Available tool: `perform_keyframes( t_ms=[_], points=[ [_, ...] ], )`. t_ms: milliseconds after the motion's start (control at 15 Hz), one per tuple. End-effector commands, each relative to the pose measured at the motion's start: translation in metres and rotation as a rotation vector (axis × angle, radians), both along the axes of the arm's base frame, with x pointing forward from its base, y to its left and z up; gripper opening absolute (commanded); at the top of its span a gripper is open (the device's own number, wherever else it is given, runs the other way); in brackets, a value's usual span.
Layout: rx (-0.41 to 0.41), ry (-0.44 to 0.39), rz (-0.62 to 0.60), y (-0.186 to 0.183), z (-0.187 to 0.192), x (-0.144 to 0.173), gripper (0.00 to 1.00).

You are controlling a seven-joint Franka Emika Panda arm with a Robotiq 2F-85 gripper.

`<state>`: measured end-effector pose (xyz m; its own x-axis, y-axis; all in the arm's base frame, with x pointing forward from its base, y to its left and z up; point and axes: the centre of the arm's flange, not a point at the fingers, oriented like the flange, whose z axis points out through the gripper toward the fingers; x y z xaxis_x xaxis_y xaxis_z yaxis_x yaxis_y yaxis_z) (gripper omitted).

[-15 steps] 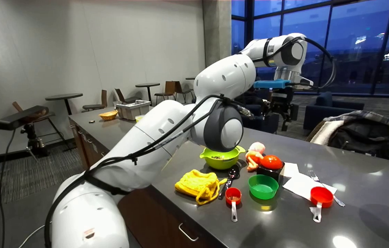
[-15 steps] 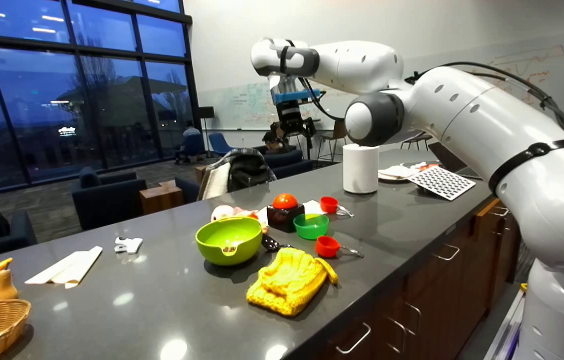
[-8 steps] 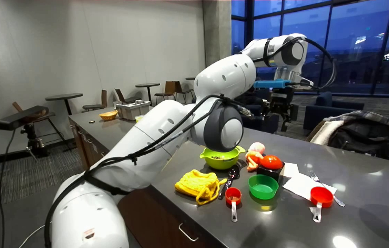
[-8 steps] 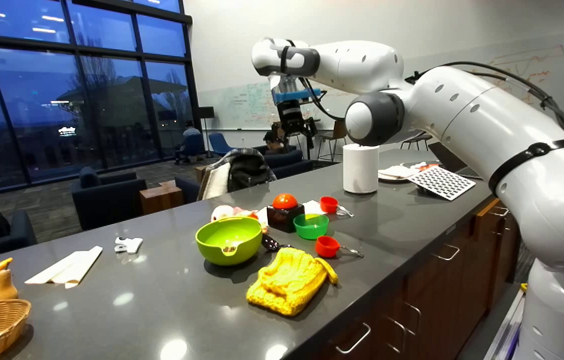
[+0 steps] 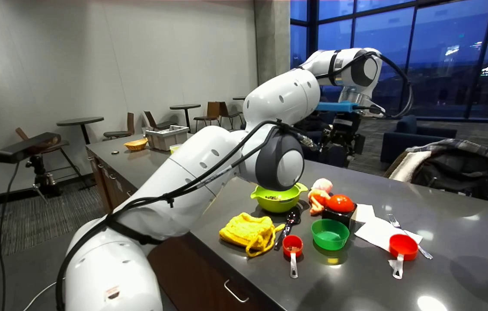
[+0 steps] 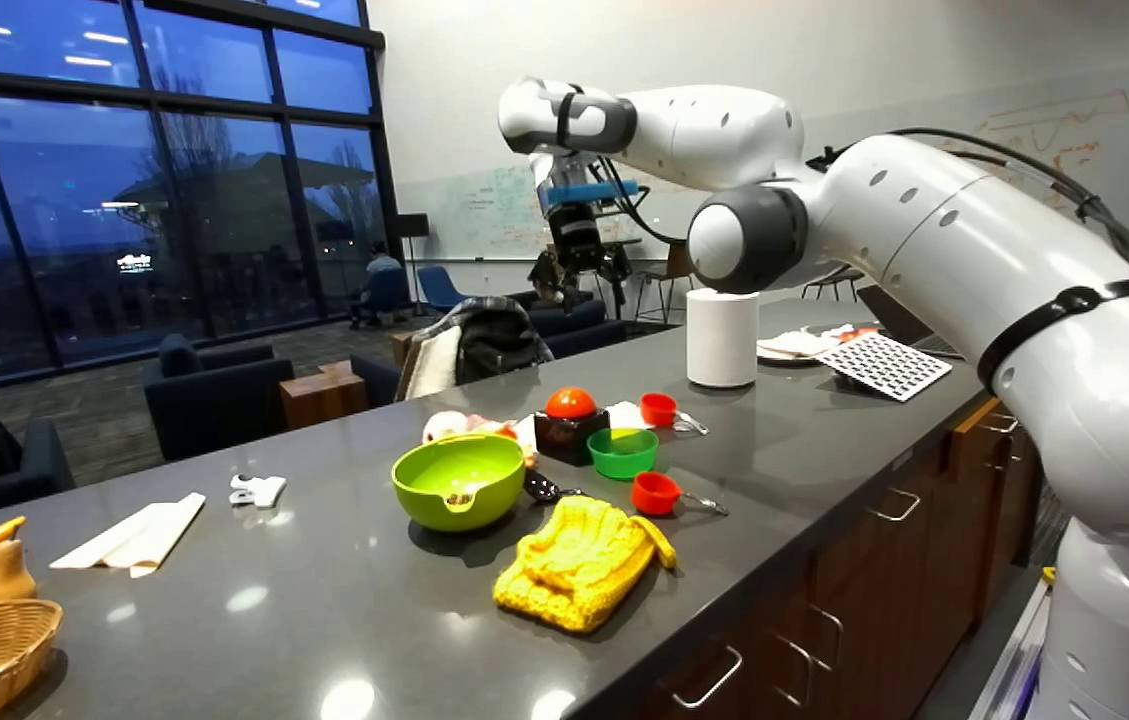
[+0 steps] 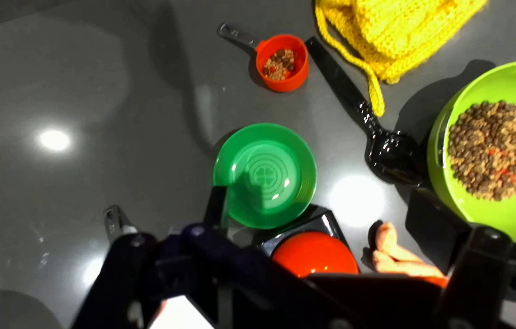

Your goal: Press down on the orange button on the black box

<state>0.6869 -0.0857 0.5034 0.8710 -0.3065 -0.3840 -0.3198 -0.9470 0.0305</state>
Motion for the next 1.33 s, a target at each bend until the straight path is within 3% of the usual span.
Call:
perform_keyframes(
  t_ms=[0,267,467,733,1067,1267],
  points=[
    [0.088,0.088,0.042,0.026,0.012,-0.02,1.0],
    [0.124,0.219,0.059,0.052,0.025,-0.049,1.0],
    [0.091,0.238,0.041,0.072,0.028,-0.068,1.0],
    [0.042,0.148,0.022,0.107,0.014,-0.077,1.0],
    [-0.017,-0.032,-0.042,0.154,-0.021,-0.059,1.0],
    [-0.055,-0.055,-0.09,0.176,-0.047,-0.046,1.0]
  ],
)
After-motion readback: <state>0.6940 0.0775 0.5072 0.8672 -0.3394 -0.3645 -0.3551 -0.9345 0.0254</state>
